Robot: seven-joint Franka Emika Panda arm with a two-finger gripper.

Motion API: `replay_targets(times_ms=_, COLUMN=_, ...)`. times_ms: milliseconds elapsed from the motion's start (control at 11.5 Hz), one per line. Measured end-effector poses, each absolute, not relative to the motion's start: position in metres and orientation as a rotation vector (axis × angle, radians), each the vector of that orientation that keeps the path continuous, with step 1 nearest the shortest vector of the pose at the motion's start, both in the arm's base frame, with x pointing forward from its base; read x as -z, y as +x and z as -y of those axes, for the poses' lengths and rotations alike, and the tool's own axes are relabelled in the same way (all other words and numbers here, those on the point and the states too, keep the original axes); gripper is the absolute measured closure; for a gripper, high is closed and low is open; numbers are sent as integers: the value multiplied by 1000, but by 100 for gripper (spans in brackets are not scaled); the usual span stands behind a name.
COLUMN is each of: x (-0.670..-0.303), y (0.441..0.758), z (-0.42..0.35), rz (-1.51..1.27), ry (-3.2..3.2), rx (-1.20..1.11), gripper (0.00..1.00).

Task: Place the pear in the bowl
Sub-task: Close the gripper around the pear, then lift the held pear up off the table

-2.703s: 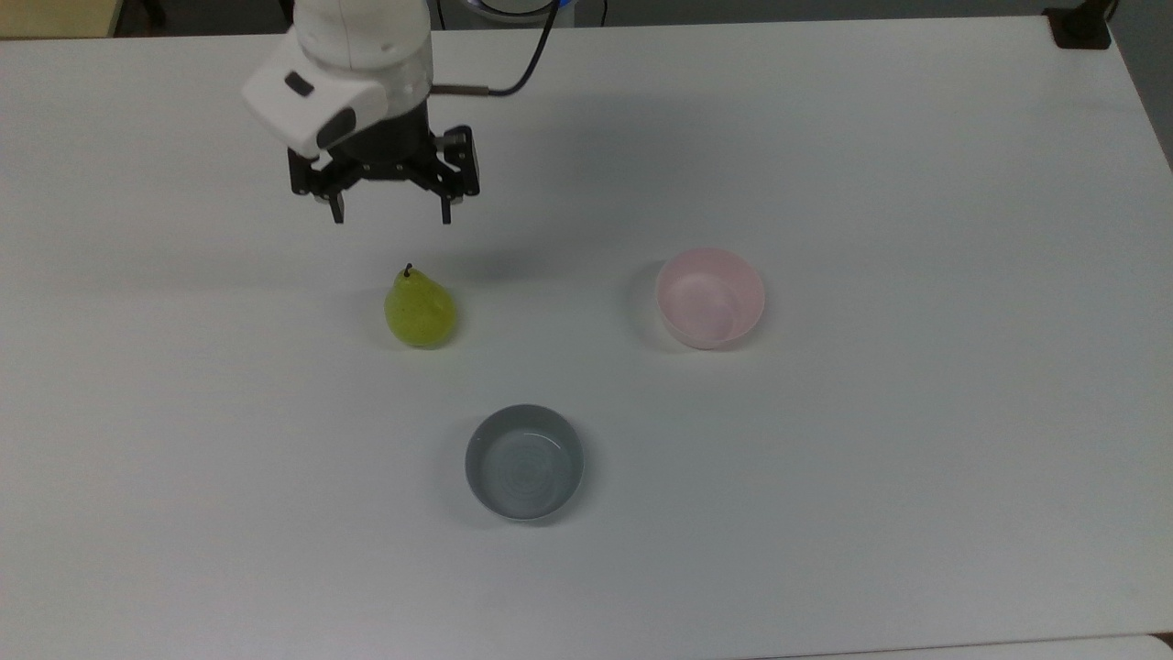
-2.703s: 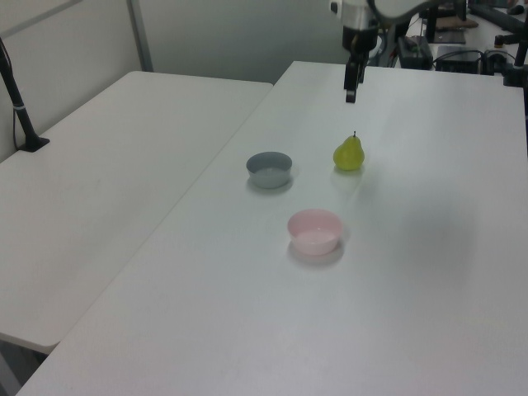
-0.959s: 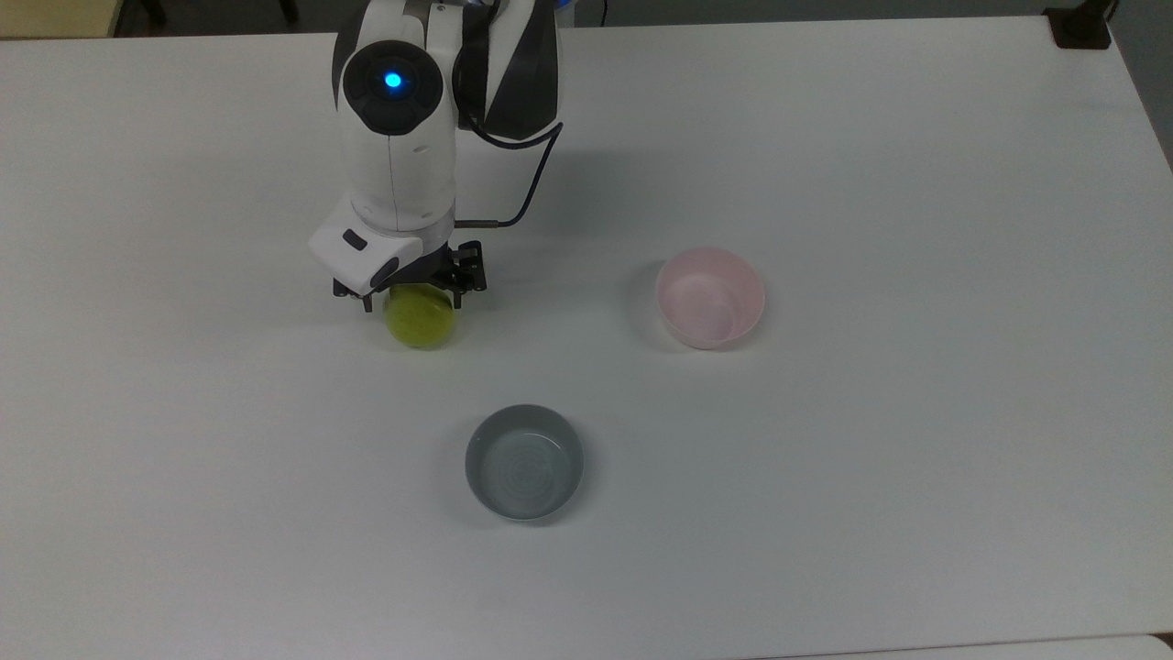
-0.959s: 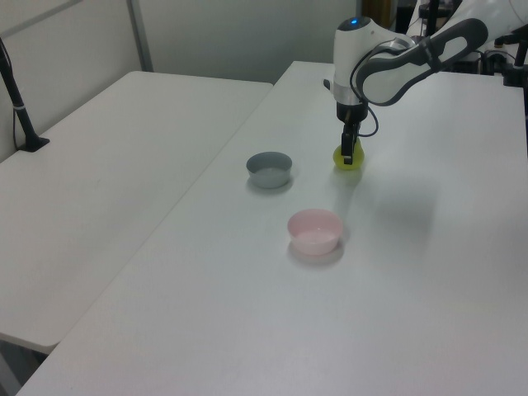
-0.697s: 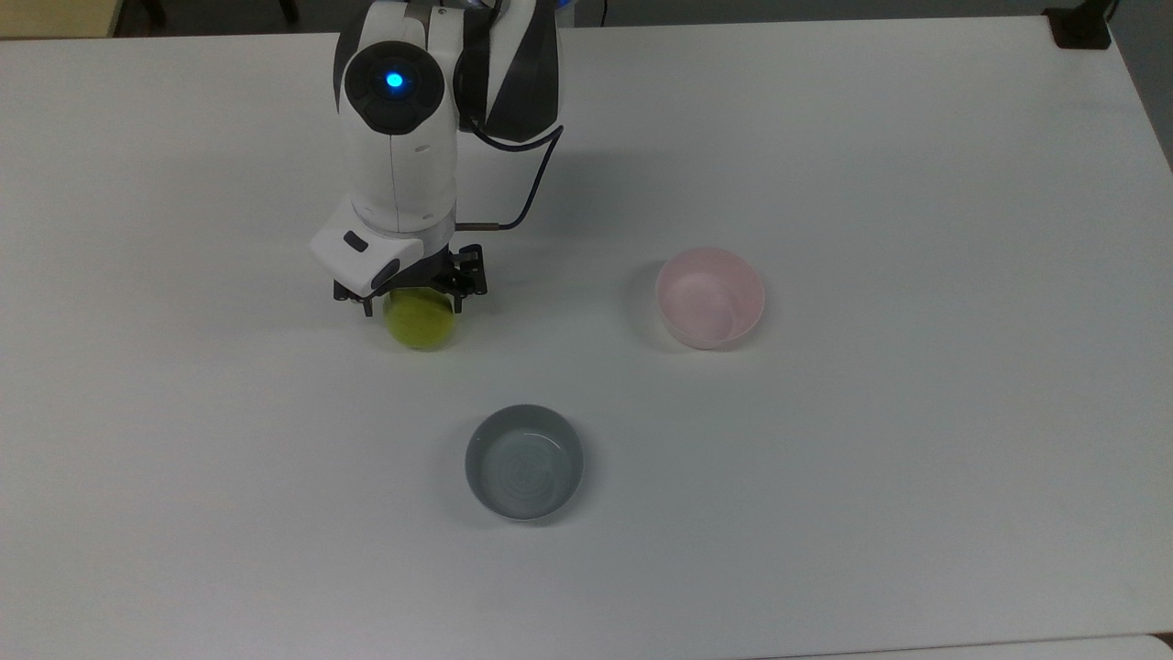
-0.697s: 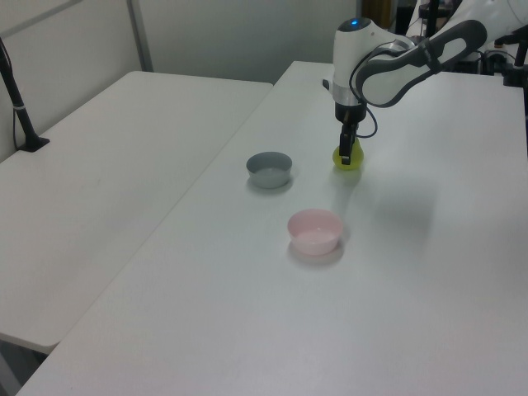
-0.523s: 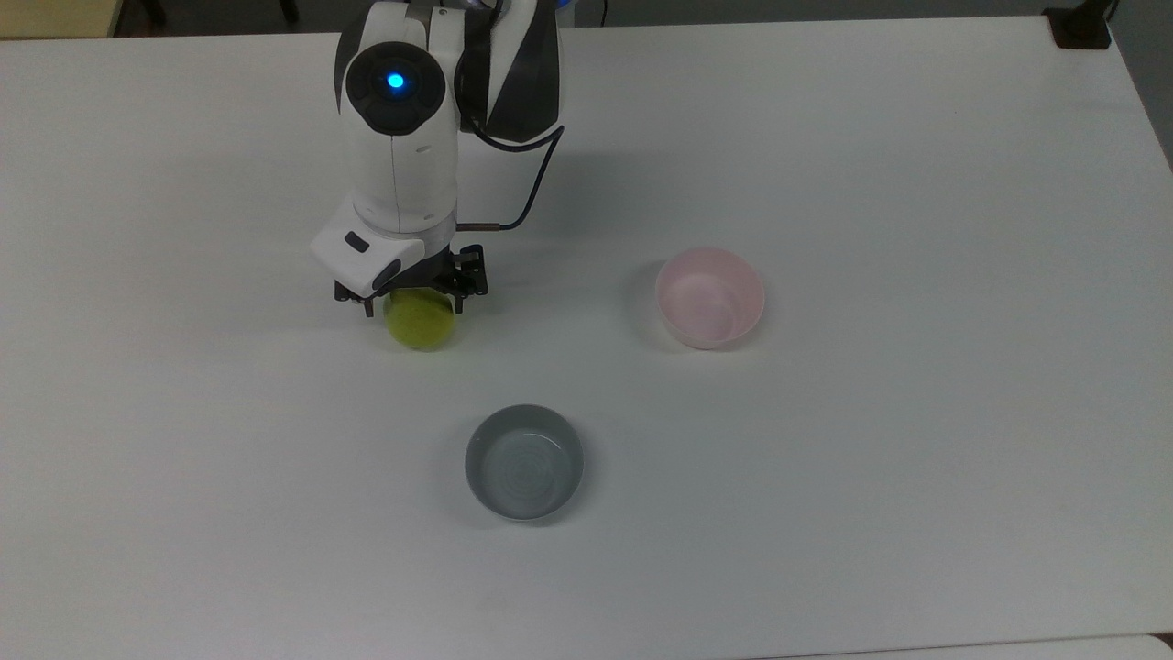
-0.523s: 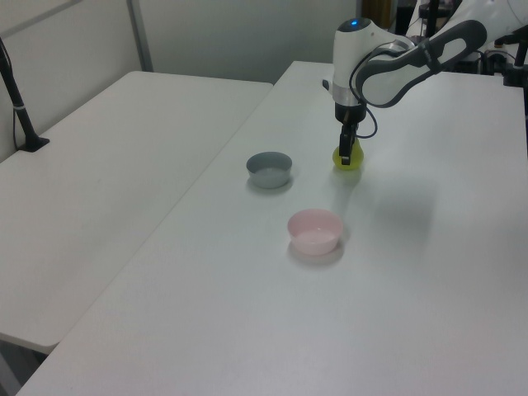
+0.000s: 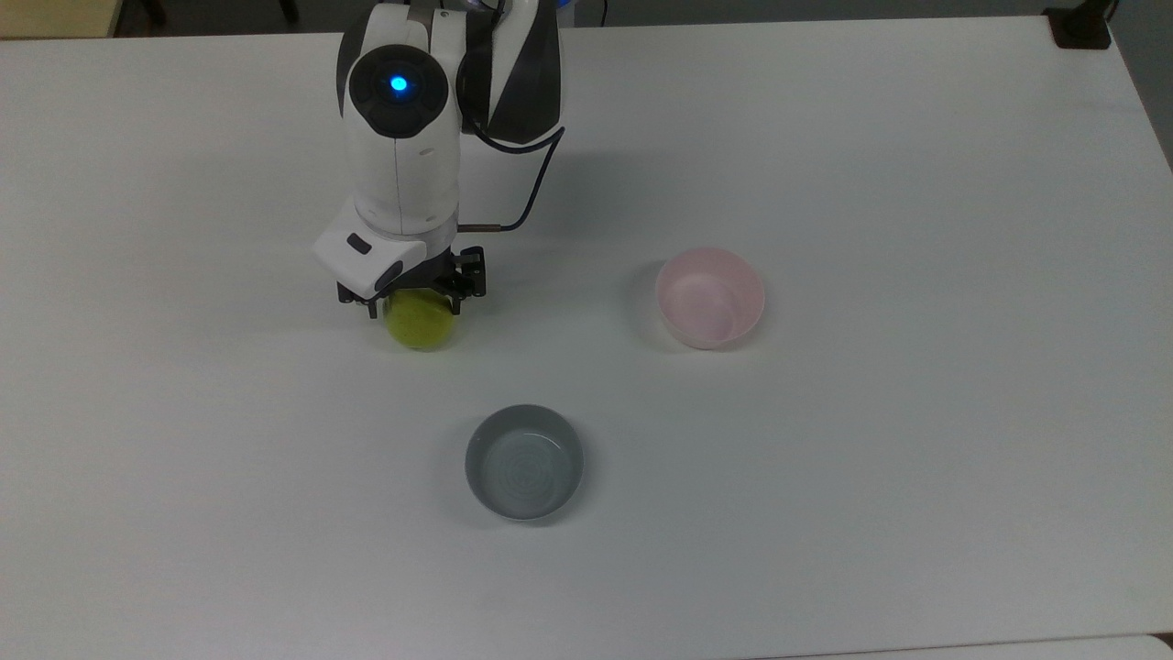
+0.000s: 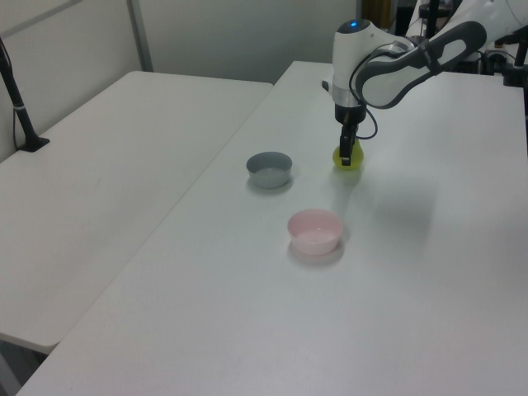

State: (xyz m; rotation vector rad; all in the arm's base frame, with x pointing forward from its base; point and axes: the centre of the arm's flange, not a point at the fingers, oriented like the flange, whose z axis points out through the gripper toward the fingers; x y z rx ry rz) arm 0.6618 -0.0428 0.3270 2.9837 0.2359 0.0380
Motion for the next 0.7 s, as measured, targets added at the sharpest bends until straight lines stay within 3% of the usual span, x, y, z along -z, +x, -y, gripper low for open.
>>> replay_targets(times_ms=174, x=-328, y=662, z=41, rz=-241, ry=2984, rx=-40, gripper=21)
replay_targets(times_ms=697, x=-328, y=662, z=41, rz=-241, ry=2983, rx=-37, gripper=21)
